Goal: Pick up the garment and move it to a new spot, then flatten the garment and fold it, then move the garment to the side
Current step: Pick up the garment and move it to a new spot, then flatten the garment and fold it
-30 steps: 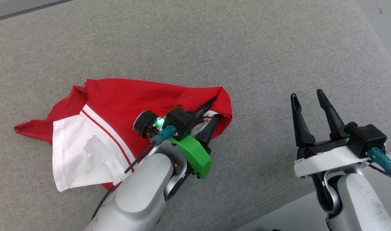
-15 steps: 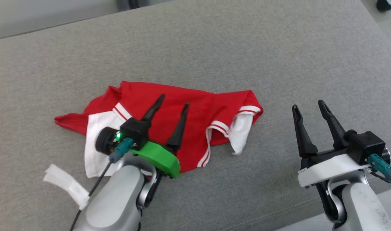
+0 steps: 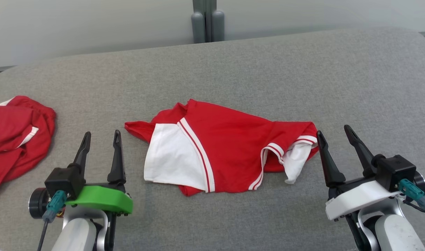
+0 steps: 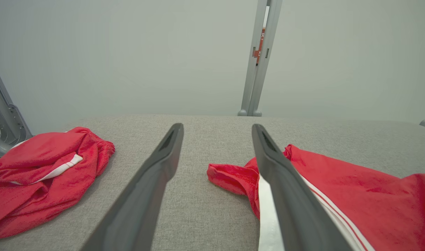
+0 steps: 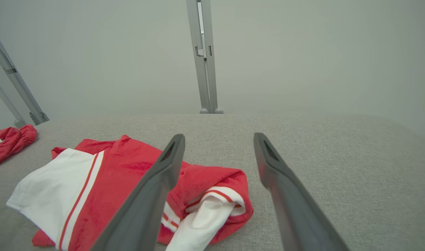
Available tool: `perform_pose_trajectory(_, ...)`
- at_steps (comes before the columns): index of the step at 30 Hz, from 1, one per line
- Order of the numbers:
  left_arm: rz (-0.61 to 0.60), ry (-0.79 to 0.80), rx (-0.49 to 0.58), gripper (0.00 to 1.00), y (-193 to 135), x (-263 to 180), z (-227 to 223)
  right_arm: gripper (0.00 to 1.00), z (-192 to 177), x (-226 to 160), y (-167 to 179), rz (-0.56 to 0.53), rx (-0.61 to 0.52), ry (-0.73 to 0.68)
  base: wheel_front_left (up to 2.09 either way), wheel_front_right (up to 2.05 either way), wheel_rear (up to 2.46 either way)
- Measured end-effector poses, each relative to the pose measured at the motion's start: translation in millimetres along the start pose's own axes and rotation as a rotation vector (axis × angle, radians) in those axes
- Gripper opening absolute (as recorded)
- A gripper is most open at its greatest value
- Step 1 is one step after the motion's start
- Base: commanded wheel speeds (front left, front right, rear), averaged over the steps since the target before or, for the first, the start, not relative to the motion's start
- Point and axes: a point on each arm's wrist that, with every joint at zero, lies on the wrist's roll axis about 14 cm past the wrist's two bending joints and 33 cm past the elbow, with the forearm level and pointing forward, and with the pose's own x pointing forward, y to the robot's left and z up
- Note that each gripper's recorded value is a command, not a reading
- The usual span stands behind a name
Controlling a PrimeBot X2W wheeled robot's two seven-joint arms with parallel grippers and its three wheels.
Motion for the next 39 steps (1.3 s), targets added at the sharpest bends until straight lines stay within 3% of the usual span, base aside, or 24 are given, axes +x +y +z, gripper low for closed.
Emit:
perform_pose_trajectory(14,0.025,-0.017,0.032,1.00,9,-46,6,1.00,7,-25,8,0.003,-0.008,0.016,0.00,0.00,0.00)
perform_pose_trajectory(39,0.023,0.000,0.032,1.00,8,-46,-1,1.00,8,-36,7,-0.023,0.008,0.018,0.00,0.00,0.00)
